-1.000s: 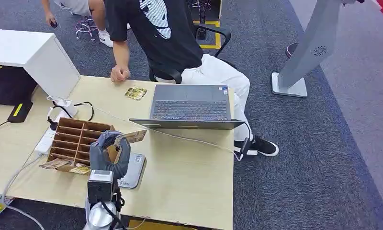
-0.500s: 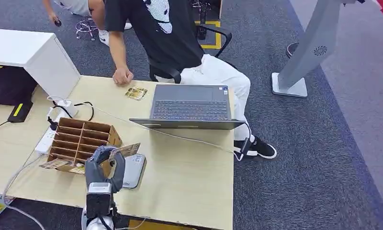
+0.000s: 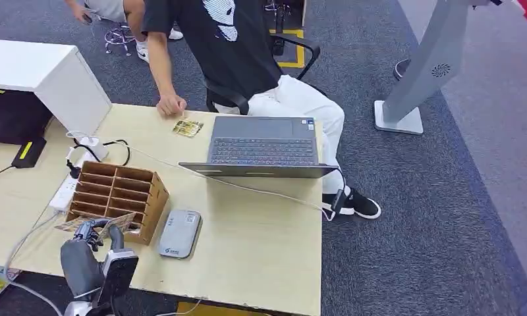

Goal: Pass the card to the sensor for recognition and then transmit it.

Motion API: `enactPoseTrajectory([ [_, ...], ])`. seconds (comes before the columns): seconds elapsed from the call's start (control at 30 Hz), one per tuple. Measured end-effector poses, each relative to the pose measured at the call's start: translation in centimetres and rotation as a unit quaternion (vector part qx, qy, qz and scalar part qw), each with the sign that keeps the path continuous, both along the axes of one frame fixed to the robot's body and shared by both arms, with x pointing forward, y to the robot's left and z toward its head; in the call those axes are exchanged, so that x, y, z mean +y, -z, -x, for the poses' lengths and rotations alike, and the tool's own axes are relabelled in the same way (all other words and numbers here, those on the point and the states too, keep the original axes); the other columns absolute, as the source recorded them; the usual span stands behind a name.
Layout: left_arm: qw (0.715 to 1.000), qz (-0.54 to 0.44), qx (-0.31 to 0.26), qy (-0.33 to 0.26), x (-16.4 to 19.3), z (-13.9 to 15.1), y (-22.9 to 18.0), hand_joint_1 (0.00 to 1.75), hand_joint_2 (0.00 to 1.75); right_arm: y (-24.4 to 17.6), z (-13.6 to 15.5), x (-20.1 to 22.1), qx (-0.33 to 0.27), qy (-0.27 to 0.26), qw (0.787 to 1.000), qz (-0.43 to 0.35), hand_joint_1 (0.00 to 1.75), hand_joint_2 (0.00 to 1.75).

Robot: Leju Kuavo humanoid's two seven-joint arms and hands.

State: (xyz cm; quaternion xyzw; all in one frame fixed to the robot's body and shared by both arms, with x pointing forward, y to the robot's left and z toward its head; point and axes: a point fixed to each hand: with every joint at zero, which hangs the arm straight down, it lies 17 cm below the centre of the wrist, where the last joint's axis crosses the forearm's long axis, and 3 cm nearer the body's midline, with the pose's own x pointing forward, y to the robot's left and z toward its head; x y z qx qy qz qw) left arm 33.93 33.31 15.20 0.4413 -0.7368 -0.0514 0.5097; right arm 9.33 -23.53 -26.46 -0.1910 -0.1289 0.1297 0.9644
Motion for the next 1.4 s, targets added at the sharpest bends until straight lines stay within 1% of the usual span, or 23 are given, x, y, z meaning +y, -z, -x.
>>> enactPoseTrajectory([
  [0.17, 1.000, 0.002, 0.012, -0.005, 0.6, 0.0, 1.0, 1.75, 1.75, 0.0, 0.0, 0.0, 0.000, 0.001, 1.000, 0.000, 0.00, 1.75],
  [0.5, 1.000, 0.002, 0.018, -0.007, 0.8, -0.1, 1.5, 1.75, 1.75, 0.0, 0.0, 0.0, 0.000, 0.001, 1.000, 0.000, 0.00, 1.75],
  [0.7, 1.000, 0.006, 0.006, 0.014, 0.2, -0.7, 1.1, 1.75, 1.75, -0.1, -0.2, 0.0, -0.004, -0.003, 1.000, 0.001, 0.00, 1.75],
  [0.8, 0.999, 0.007, -0.005, 0.034, -0.7, -1.7, 0.4, 1.75, 1.75, -0.1, -0.4, -0.1, -0.004, -0.007, 1.000, 0.005, 0.00, 1.75],
  [0.93, 0.997, 0.010, -0.016, 0.081, -4.1, -2.9, -0.6, 1.75, 1.75, -0.1, -0.6, 0.1, -0.004, -0.009, 1.000, 0.004, 0.00, 1.75],
  [1.07, 0.994, 0.016, -0.016, 0.108, -6.5, -3.4, -1.1, 1.75, 1.75, -0.2, -0.7, 0.4, -0.005, -0.014, 1.000, 0.003, 0.00, 1.75],
  [1.17, 0.993, 0.025, -0.011, 0.115, -7.0, -3.5, -0.8, 1.75, 1.75, -0.2, -0.7, 0.5, -0.006, -0.014, 1.000, 0.002, 0.00, 1.75],
  [1.4, 0.993, 0.031, 0.002, 0.114, -6.7, -3.5, 0.0, 1.75, 1.75, -0.2, -0.7, 0.6, -0.005, -0.015, 1.000, 0.001, 0.00, 1.75],
])
